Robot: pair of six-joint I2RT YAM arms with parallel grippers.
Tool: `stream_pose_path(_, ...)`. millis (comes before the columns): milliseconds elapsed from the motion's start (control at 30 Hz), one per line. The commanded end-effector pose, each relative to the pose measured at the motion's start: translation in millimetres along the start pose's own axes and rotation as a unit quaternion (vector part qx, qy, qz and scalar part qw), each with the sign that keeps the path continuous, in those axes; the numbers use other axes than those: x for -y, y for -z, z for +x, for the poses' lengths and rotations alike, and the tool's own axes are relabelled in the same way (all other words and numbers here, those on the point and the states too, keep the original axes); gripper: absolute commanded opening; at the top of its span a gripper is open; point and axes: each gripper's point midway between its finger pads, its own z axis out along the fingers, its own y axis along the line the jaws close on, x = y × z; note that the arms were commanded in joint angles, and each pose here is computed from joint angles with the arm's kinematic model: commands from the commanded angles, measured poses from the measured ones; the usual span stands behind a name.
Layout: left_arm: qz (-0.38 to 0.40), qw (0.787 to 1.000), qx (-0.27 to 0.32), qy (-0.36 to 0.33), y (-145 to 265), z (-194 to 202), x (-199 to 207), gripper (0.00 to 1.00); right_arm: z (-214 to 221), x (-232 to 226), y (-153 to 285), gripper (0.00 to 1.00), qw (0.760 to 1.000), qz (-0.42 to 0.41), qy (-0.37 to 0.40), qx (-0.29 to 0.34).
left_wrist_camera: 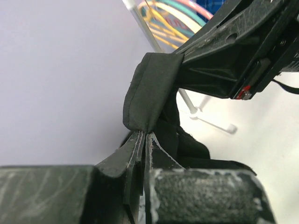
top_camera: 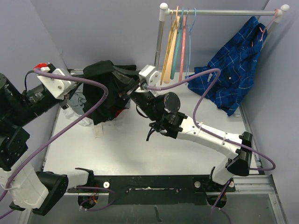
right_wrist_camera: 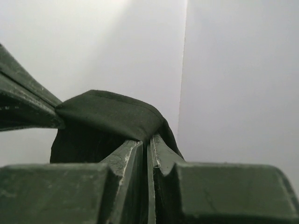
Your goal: Place the shirt on the hanger
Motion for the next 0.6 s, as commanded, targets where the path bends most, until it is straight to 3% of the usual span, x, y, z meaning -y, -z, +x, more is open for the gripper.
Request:
stream_pose_path(0,-0.053,0.997,0.057,-0.020,7.8,-39.4,-24.7,0.00,-70.4,25.3,-16.7,0.00,0.999,0.039,0.014,0.002)
stream_pose_path(100,-0.065,0.995,0.065,-0.024,-0.6,-43.5,-36.0,0.00,-96.9,30.0,-15.7,0.00,0.998,0.054,0.004,-0.005)
stream_pose_path(200,-0.046,0.998,0.042,-0.002,-26.7,-23.6,-38.8,0.00,-107.4,41.1,1.0,0.00,0.996,0.082,-0.009,-0.037)
stream_pose_path(333,0.002,0.998,-0.029,0.049,-71.0,40.3,-26.9,0.00,-63.4,73.5,64.1,0.00,0.977,0.168,-0.005,-0.135)
stream_pose_path(467,0.027,0.988,-0.112,0.104,-105.4,123.5,-6.0,0.00,11.1,101.7,170.3,0.00,0.928,0.270,-0.017,-0.255)
stream_pose_path(567,0.065,0.974,-0.153,0.151,-125.3,169.5,28.8,0.00,67.0,112.9,261.6,0.00,0.870,0.348,-0.040,-0.346)
